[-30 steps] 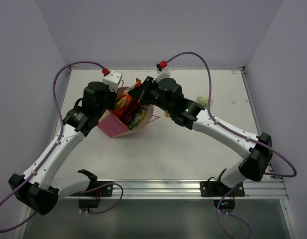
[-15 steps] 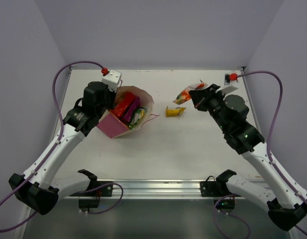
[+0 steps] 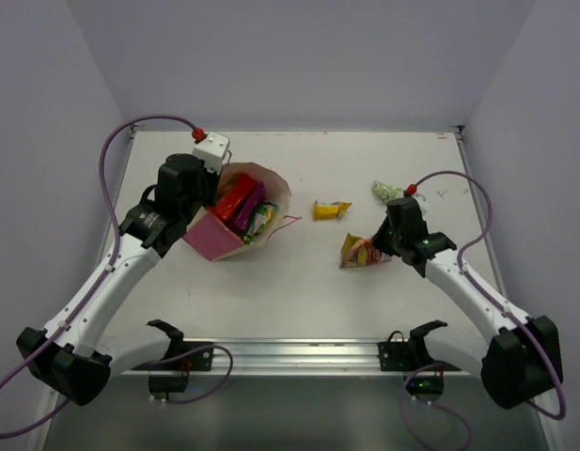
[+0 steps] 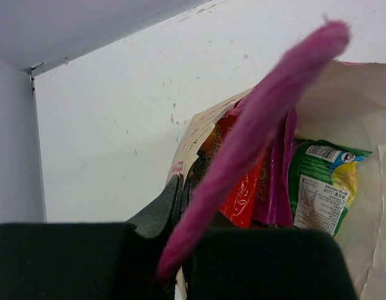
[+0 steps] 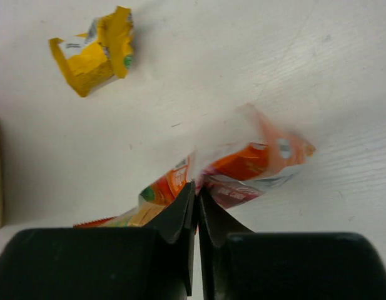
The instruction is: Take the snacks out of the paper bag
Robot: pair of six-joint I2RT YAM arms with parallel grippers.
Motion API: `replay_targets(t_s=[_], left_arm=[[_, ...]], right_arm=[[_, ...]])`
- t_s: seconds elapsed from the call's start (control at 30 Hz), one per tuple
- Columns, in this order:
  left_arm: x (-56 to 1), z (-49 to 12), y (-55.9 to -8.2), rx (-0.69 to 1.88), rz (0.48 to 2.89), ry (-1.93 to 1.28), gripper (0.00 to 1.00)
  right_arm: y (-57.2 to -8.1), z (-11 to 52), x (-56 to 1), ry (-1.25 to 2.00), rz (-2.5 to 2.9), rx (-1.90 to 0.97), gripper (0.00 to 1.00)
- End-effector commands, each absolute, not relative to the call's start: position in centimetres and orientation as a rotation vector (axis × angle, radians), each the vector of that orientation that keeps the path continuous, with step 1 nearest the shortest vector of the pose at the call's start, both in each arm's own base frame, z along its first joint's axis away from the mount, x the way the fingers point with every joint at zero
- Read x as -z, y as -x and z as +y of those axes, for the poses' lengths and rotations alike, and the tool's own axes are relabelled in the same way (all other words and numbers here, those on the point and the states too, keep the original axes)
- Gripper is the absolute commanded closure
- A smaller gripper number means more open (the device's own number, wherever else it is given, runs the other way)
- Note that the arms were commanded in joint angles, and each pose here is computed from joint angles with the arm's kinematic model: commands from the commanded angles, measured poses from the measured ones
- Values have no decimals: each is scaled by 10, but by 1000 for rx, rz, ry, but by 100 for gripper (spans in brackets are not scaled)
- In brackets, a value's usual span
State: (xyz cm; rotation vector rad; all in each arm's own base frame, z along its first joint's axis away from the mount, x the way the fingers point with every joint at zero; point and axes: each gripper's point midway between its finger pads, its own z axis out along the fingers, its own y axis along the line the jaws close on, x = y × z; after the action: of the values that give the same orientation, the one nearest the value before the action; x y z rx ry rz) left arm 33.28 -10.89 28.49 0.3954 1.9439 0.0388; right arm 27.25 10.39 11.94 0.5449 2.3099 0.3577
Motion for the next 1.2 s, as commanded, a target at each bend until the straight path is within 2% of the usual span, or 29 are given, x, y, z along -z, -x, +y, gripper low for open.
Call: replay_targets(t_s=[0.0, 0.07, 0.13, 0.17, 0.27, 0.33, 0.5, 0.7, 0.9, 1.03, 1.17], left_arm=[[-320, -111, -335, -9, 1828, -362, 100], [-318, -113, -335, 0, 1833, -368, 100], [-317, -115, -335, 16, 1833, -373, 100], [-317, -116, -334, 22, 1832, -377, 100], [-319, -116, -335, 21, 1827, -378, 100], [-319, -117, -336, 20, 1829, -380, 100], [-320, -117, -336, 23, 1826, -381, 100], [-319, -117, -336, 24, 1829, -381, 100], [-320, -118, -334, 36, 1826, -377, 100], [-318, -120, -332, 54, 1827, -375, 100], [-317, -120, -331, 61, 1829, -376, 100]], right_arm=[[-308, 114, -120, -607, 2301, -393, 90], [-319, 115, -118, -594, 2317, -356, 77], [-330, 117, -130, -563, 2307, -331, 68], [-334, 119, -138, -543, 2287, -337, 54], [-342, 134, -187, -445, 2185, -378, 33], [-339, 157, -228, -342, 2123, -430, 29], [-317, 230, -314, -120, 2004, -633, 27], [-296, 319, -344, 96, 2004, -810, 30], [-287, 390, -311, 247, 2089, -831, 30], [-290, 399, -266, 156, 2203, -801, 29], [-299, 381, -233, 50, 2249, -672, 28]])
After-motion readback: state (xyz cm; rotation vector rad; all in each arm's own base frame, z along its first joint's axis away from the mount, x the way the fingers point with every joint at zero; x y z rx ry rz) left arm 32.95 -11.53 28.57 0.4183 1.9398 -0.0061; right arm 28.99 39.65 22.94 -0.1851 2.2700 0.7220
